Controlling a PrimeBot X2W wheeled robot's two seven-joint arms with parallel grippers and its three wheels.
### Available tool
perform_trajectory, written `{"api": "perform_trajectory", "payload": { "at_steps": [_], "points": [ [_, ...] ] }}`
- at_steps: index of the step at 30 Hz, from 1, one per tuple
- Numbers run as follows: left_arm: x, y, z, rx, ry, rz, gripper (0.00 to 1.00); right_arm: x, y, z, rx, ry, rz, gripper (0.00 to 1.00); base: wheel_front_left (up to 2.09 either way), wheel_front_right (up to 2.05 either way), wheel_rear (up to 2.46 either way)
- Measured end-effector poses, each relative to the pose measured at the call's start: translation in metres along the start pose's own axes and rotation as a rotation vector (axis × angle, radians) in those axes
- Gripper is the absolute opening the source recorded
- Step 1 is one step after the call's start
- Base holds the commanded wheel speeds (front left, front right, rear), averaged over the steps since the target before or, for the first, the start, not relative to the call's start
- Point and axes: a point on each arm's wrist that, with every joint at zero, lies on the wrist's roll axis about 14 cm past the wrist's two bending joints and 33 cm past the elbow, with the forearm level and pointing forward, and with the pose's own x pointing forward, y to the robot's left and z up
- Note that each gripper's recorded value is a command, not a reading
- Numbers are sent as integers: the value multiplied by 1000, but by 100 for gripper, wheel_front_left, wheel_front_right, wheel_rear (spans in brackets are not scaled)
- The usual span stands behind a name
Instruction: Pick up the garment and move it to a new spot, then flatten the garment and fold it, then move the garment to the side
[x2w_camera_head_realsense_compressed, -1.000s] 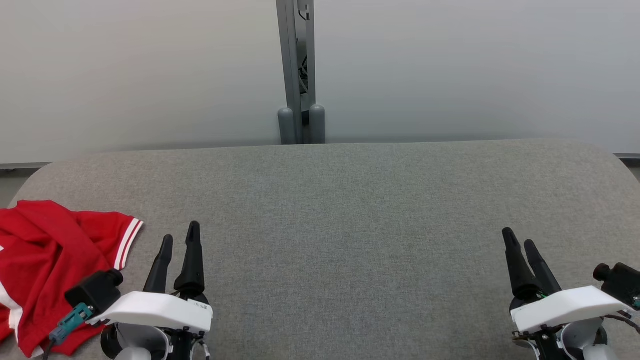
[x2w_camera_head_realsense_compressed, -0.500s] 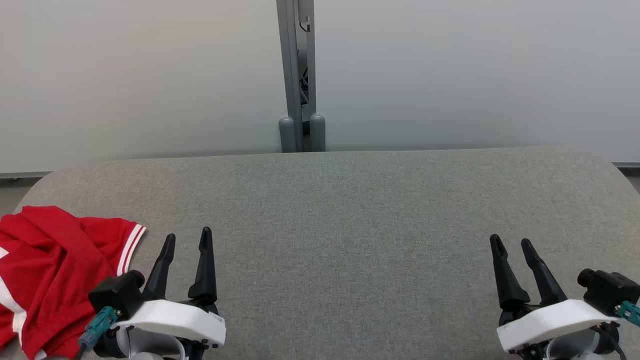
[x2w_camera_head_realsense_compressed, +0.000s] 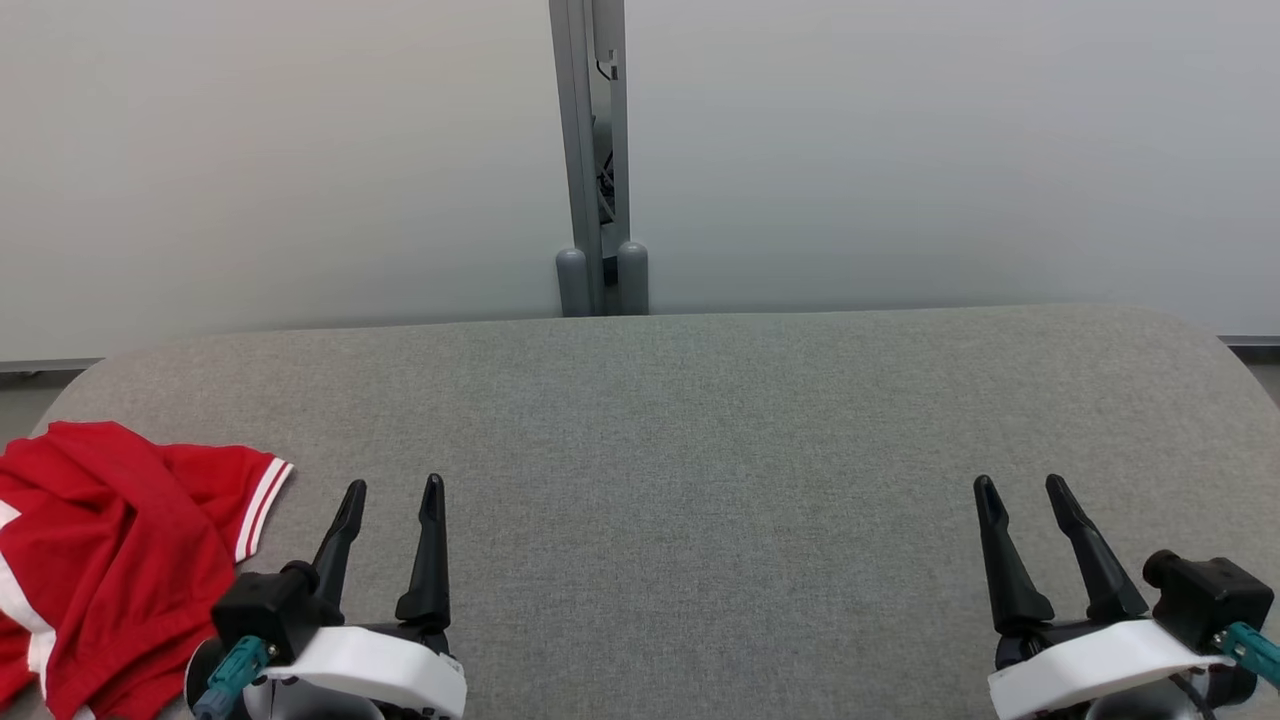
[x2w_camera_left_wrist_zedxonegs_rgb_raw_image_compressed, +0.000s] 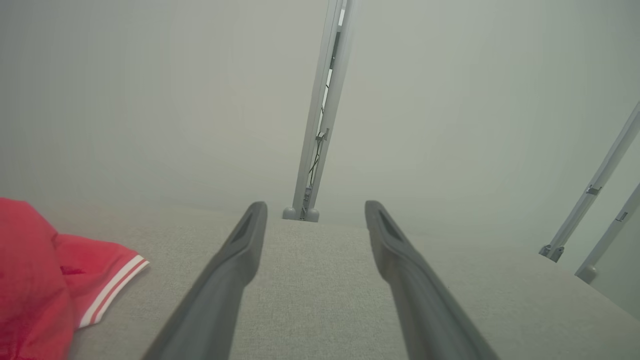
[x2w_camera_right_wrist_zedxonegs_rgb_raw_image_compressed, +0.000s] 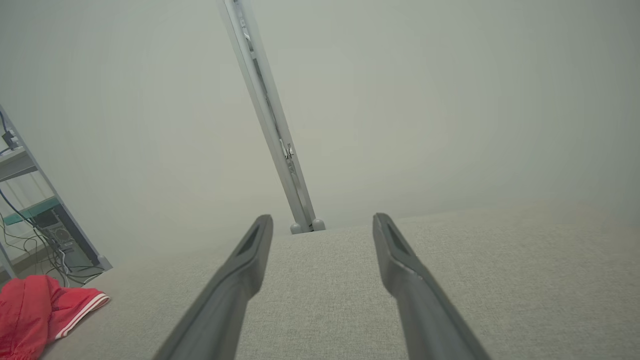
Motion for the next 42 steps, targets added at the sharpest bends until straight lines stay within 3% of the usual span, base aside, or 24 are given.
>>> {"api": "perform_trajectory", "payload": {
  "at_steps": [42],
  "points": [
    [-16,-26,16,343,-119,-97,100,-20,31,0,-298,-53,126,100,0,0,0]
  ]
}}
